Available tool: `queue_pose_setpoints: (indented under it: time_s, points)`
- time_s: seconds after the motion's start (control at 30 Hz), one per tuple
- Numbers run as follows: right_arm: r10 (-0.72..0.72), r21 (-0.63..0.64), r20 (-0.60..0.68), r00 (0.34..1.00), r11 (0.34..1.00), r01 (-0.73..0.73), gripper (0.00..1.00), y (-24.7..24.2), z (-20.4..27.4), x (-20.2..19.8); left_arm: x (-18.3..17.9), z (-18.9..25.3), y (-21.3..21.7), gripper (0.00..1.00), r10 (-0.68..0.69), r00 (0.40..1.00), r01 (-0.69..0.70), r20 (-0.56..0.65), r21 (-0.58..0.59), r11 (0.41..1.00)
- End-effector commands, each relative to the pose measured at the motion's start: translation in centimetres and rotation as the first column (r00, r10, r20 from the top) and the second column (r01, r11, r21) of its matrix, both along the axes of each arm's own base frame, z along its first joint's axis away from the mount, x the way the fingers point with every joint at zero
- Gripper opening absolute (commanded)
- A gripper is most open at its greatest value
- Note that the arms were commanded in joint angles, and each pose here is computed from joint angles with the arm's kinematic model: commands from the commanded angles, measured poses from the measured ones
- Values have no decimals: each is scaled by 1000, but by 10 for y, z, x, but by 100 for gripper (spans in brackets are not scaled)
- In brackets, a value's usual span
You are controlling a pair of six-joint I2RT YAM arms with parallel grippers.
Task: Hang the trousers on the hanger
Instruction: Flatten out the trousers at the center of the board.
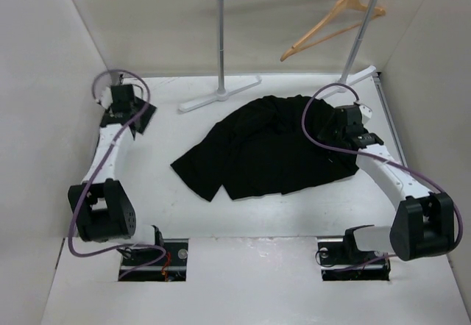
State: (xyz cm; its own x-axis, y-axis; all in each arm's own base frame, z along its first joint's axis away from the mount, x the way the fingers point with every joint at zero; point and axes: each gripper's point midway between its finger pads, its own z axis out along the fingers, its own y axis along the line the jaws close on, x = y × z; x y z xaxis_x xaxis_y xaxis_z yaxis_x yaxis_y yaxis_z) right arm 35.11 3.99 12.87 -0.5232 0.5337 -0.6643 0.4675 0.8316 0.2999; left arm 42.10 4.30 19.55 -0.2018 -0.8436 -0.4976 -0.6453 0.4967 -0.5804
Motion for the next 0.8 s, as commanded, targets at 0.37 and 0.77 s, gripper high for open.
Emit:
queue_pose_setpoints:
  time_s: [0.37,0.77]
  points:
    - [5,-8,152,988,1000,-4,40,-2,63,12,-160,-145,-110,59,-304,856,300,-418,-76,951]
    - [13,9,77,997,1000,-13,55,0,23,45,-87,-133,-75,4,-146,948,149,-284,-10,989]
